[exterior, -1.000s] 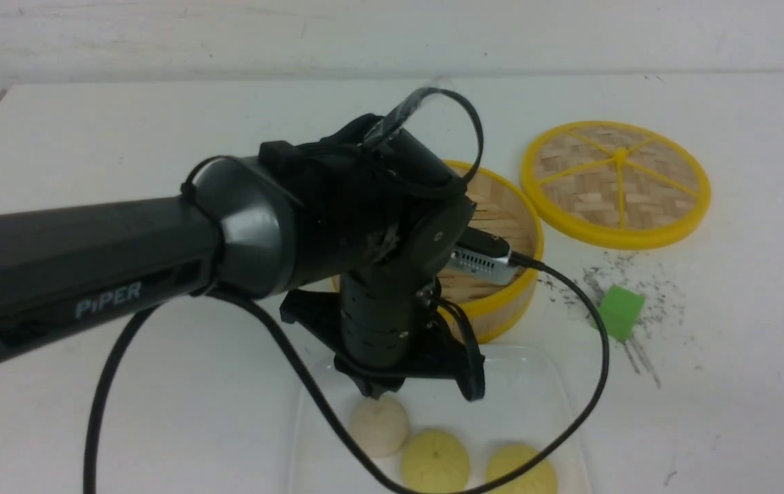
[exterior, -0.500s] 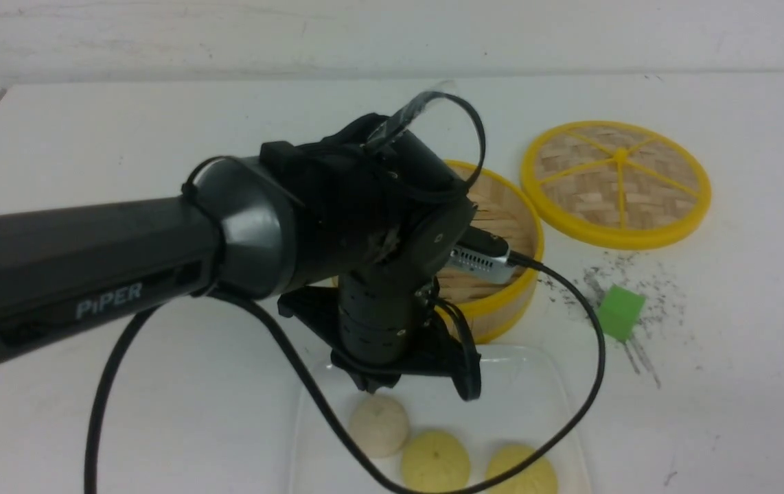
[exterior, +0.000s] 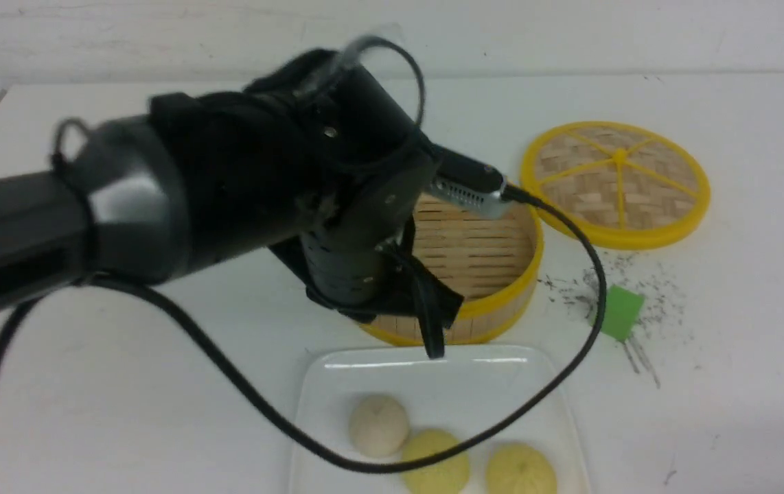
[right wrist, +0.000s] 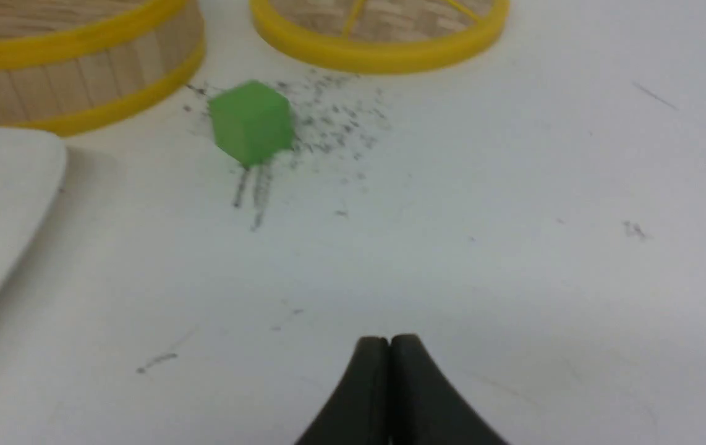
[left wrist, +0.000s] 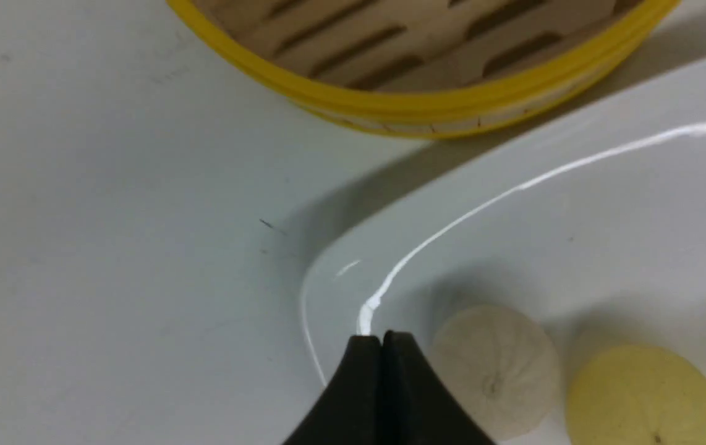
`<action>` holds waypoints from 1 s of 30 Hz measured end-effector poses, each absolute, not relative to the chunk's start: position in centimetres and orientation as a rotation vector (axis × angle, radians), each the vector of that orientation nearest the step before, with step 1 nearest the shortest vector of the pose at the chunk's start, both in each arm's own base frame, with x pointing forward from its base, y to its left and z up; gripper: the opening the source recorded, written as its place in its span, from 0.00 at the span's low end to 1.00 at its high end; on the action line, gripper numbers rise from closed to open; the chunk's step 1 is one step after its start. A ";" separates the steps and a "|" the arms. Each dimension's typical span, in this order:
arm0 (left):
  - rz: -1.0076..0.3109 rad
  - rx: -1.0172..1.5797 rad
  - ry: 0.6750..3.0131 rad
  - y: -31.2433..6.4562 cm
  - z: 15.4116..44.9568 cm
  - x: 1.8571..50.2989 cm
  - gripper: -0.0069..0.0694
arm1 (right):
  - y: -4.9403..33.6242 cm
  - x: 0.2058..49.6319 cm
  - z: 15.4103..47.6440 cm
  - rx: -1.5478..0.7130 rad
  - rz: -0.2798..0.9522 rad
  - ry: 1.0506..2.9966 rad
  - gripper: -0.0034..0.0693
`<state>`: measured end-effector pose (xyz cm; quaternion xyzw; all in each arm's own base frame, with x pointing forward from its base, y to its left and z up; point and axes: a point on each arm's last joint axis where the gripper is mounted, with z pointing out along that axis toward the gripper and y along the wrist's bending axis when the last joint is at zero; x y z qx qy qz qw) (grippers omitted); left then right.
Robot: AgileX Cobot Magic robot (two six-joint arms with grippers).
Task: Put the steamed buns into the plate on the white tablecloth.
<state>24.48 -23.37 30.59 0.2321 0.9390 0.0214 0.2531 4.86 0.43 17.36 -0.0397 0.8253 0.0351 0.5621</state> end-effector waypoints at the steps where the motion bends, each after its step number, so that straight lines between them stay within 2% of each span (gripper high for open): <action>1: 0.054 0.629 2.548 -23.3 30.8 24.4 0.09 | 0.4 4.9 17.4 -0.090 0.080 1.944 0.06; 6: -0.029 0.572 2.446 -20.9 35.4 22.4 0.09 | 0.1 5.1 17.1 -0.029 0.033 1.907 0.07; 10: -0.052 0.533 2.405 -18.9 37.9 20.9 0.09 | 0.0 5.1 17.1 -0.009 0.016 1.906 0.07; 14: -0.067 0.498 2.367 -16.2 39.8 18.7 0.09 | -0.2 5.1 17.2 0.019 -0.004 1.905 0.08; 17: -0.076 0.484 2.351 -14.6 40.0 17.3 0.09 | -0.2 5.1 17.2 0.031 -0.012 1.905 0.09; 22: -0.175 0.386 2.321 -11.4 38.1 14.3 0.09 | -0.2 5.1 17.2 0.033 -0.014 1.904 0.10; 26: -0.390 0.289 2.202 -10.2 33.5 12.5 0.10 | -0.2 5.1 17.2 0.033 -0.014 1.904 0.11; 27: -0.386 0.291 2.200 -10.1 33.5 12.5 0.10 | -0.2 5.1 17.2 0.033 -0.014 1.904 0.11; 30: -0.547 0.271 2.071 -10.1 30.6 11.9 0.10 | -0.2 5.1 17.2 0.033 -0.014 1.904 0.11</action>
